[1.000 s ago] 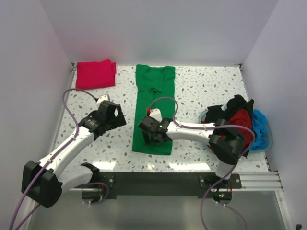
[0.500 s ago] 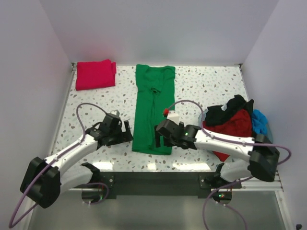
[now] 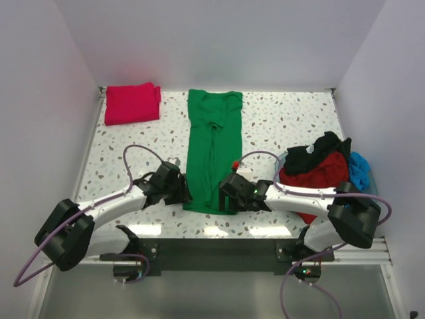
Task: Fold and stack the t-shirts
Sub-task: Fold the tshirt
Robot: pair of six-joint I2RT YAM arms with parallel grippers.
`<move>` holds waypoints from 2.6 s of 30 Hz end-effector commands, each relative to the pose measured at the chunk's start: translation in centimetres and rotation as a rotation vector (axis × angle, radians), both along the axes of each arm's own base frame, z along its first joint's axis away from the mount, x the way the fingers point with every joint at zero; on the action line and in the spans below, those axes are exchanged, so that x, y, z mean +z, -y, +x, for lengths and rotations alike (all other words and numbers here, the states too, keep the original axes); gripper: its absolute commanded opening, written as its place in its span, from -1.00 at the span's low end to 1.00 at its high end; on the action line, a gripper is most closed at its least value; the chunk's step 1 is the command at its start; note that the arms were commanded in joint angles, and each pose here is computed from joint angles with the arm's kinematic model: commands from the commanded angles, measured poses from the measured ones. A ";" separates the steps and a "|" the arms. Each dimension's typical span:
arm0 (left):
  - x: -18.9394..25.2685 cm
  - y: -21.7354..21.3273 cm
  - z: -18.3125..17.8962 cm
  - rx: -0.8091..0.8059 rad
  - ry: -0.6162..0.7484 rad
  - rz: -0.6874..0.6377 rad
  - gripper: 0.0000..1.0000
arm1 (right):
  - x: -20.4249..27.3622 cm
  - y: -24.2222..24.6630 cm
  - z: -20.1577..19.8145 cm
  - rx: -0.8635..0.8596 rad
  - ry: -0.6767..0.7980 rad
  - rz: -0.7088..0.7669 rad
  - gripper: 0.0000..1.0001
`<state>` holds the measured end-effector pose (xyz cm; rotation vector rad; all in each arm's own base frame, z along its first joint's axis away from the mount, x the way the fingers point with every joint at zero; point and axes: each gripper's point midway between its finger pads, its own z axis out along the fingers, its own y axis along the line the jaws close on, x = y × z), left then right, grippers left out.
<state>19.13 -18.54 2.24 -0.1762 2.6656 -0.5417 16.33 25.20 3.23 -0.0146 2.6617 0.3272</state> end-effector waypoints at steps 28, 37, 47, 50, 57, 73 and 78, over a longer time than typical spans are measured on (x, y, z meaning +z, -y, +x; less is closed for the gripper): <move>-1.8 -1.6 -5.5 0.019 -0.103 -0.042 -1.00 | -2.0 3.4 -4.6 -0.074 -0.144 0.113 -1.00; 2.1 1.1 -5.6 -0.018 -0.044 -0.197 -1.00 | 1.7 2.1 -5.2 -0.004 -0.095 0.174 -1.00; 6.3 2.5 0.2 0.012 0.087 -0.093 -1.00 | 6.1 2.4 0.9 -0.053 0.052 0.116 -1.00; 7.9 2.7 3.1 0.041 0.164 -0.045 -1.00 | 6.9 1.7 4.1 -0.053 0.098 0.161 -1.00; 10.4 4.6 10.2 0.059 0.267 -0.069 -1.00 | 8.6 -0.1 10.5 -0.061 0.168 0.158 -1.00; 10.2 3.6 21.4 0.132 0.318 -0.013 -1.00 | 9.2 0.7 21.3 -0.172 0.223 0.080 -1.00; 8.9 3.0 23.6 0.149 0.295 -0.006 -1.00 | 8.8 1.4 23.4 -0.188 0.208 0.075 -1.00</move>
